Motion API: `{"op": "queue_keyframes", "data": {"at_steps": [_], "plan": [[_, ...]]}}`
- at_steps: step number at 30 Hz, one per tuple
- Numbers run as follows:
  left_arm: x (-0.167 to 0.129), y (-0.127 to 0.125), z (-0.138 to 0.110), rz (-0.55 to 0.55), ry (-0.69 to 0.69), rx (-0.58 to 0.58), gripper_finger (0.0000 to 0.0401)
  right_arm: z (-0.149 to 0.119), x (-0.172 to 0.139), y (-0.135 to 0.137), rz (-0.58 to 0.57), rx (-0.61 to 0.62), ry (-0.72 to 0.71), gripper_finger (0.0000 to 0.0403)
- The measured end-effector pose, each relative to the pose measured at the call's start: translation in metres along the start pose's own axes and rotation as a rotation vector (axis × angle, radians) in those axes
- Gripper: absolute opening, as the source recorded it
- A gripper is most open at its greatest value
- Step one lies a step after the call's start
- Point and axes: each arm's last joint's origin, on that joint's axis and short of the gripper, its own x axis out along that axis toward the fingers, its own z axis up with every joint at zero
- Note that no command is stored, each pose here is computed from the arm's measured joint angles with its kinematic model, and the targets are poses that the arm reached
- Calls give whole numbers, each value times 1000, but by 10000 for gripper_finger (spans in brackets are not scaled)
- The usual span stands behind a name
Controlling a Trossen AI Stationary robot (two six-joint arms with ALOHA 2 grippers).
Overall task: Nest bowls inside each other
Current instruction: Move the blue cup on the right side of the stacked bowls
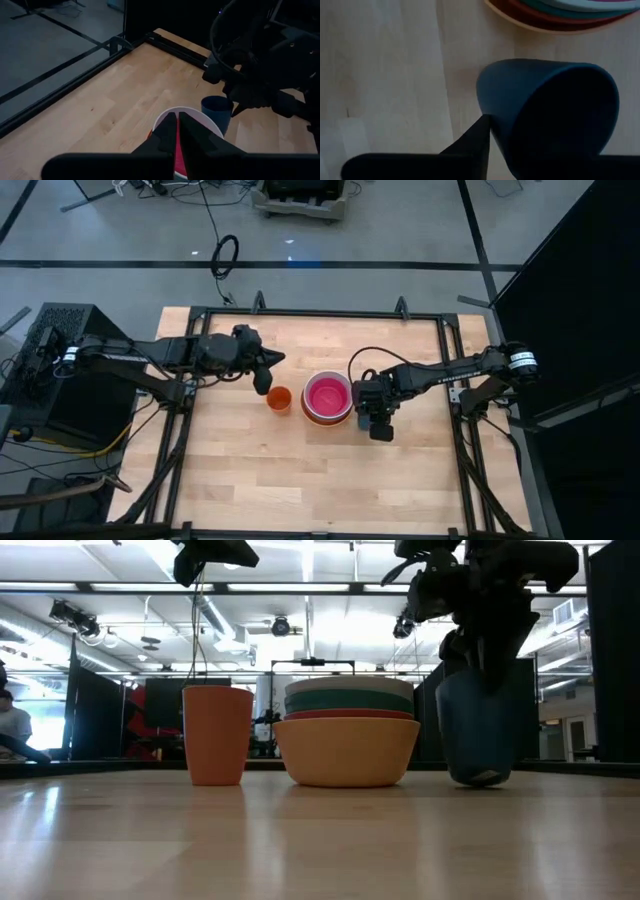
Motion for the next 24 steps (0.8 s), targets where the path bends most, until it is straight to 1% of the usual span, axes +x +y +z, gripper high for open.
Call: {"op": "queue_keyframes", "data": {"at_steps": [2, 18, 24], "plan": [[0, 0, 0, 0, 0, 0, 3, 0, 0, 0, 1, -1, 1, 22], [0, 0, 0, 0, 0, 12, 1, 0, 4, -1, -41, 1, 23, 0], [0, 0, 0, 1, 1, 12, 3, 2, 13, -2, -55, 1, 70, 0]]}}
